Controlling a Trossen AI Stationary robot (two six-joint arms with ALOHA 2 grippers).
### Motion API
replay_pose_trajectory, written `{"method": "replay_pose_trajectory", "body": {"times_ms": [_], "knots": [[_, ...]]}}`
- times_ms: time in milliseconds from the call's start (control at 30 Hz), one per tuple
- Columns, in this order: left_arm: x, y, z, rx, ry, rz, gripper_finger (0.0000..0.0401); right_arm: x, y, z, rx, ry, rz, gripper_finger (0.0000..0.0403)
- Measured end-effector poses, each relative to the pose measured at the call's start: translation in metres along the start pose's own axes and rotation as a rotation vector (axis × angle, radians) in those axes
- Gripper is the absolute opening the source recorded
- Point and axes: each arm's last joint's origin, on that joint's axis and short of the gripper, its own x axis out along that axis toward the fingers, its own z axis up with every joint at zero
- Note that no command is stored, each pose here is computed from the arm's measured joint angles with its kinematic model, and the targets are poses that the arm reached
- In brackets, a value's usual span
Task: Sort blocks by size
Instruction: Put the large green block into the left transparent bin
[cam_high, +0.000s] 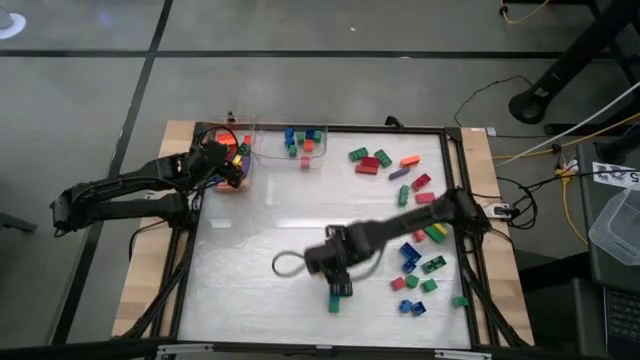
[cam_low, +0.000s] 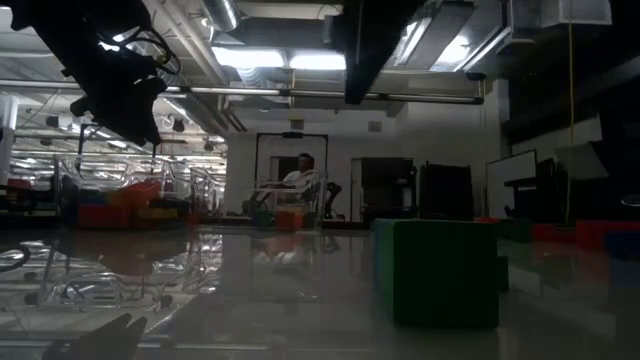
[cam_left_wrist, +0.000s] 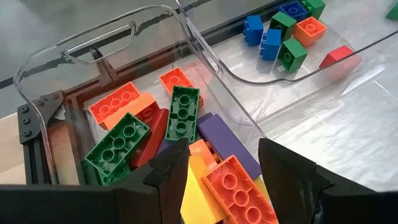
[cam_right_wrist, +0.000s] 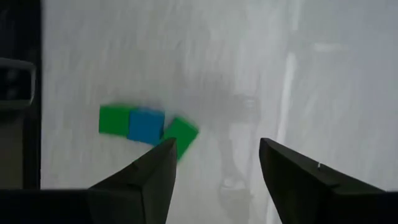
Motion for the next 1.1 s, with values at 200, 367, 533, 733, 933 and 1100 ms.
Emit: {"method": "replay_pose_trajectory", "body": {"times_ms": [200,367,533,733,933,1100], "knots": [[0.000,0.000,0.000,0.000,0.000,0.000,0.0182,0.018,0.037,-0.024,0.191,0.030,-0.096,0.0225],[0.000,0.000,0.000,0.000,0.000,0.000,0.0182,0.037,0.057,-0.045,0.285,0.081,-0.115,0.0225],[0.000,0.000,0.000,0.000,0.000,0.000,0.0182,0.053,0.072,-0.058,0.302,0.081,-0.078,0.0225],[0.000,0.000,0.000,0.000,0.000,0.000,0.0182,0.069,0.075,-0.064,0.324,0.047,-0.076,0.0225],[0.000,0.000,0.000,-0.001,0.000,0.000,0.0182,0.081,0.071,-0.071,0.327,0.034,-0.092,0.0225],[0.000,0.000,0.000,-0.001,0.000,0.000,0.0182,0.090,0.070,-0.073,0.329,0.009,-0.081,0.0225]]}}
